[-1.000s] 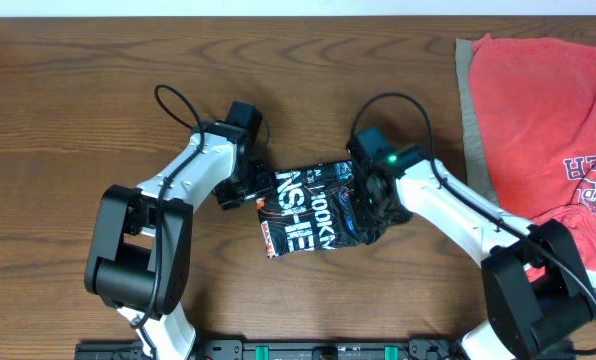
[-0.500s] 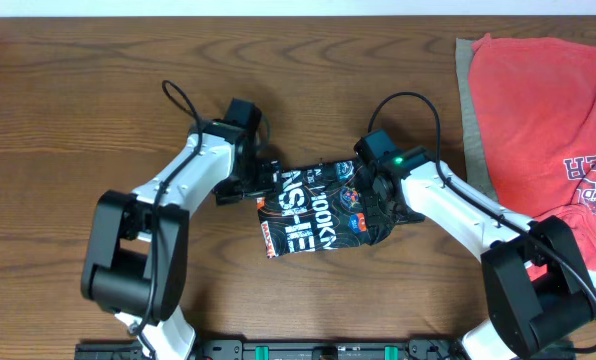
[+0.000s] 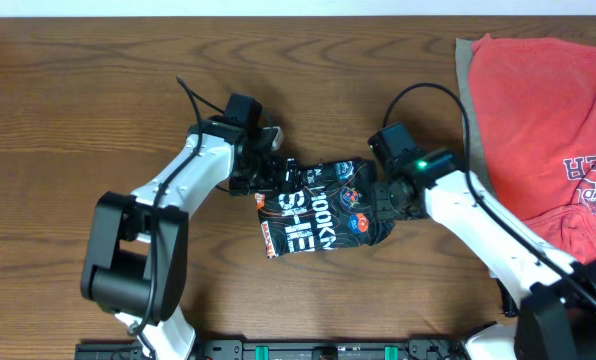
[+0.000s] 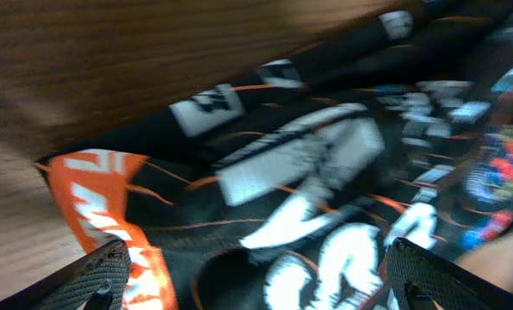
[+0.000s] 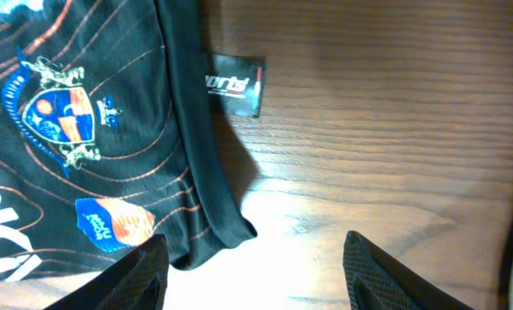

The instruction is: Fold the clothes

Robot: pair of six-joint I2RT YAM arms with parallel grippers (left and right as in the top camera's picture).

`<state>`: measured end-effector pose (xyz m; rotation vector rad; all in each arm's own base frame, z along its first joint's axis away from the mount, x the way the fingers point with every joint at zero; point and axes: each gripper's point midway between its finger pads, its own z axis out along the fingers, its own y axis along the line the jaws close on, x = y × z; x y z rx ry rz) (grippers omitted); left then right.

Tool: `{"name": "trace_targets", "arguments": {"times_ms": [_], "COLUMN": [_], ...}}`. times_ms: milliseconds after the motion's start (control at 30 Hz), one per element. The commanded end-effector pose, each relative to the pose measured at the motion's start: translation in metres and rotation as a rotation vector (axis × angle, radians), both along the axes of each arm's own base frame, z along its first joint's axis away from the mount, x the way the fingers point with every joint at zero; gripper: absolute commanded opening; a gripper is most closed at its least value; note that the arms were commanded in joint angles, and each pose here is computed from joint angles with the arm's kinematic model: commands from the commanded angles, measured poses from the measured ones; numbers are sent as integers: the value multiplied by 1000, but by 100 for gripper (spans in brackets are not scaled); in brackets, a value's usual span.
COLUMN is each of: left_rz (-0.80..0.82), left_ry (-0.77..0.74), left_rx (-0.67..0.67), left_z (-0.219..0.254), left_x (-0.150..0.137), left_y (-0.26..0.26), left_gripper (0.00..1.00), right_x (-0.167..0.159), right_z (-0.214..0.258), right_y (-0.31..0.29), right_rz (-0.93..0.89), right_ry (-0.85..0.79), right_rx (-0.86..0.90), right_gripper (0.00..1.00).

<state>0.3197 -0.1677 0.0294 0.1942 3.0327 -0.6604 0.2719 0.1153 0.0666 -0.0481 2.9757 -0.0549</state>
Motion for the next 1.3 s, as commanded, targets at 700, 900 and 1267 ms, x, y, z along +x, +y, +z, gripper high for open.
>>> {"name": "trace_targets", "arguments": {"times_ms": [700, 900, 1267], "left_rz": [19, 217, 733], "left_ry": [-76, -193, -406], "left_rx": [174, 370, 420], "left_z": [-32, -29, 14], "left_x": [26, 67, 135], "left_y": [26, 89, 282], "left_gripper": [6, 6, 6], "right_x": [-3, -5, -5], "right_z": [18, 18, 18], "right_y": [-16, -17, -17], "right_rz": [-57, -58, -58], "right_ry": [-16, -11, -11], "right_rx": [-3, -6, -6], "right_gripper": [63, 63, 63]}}
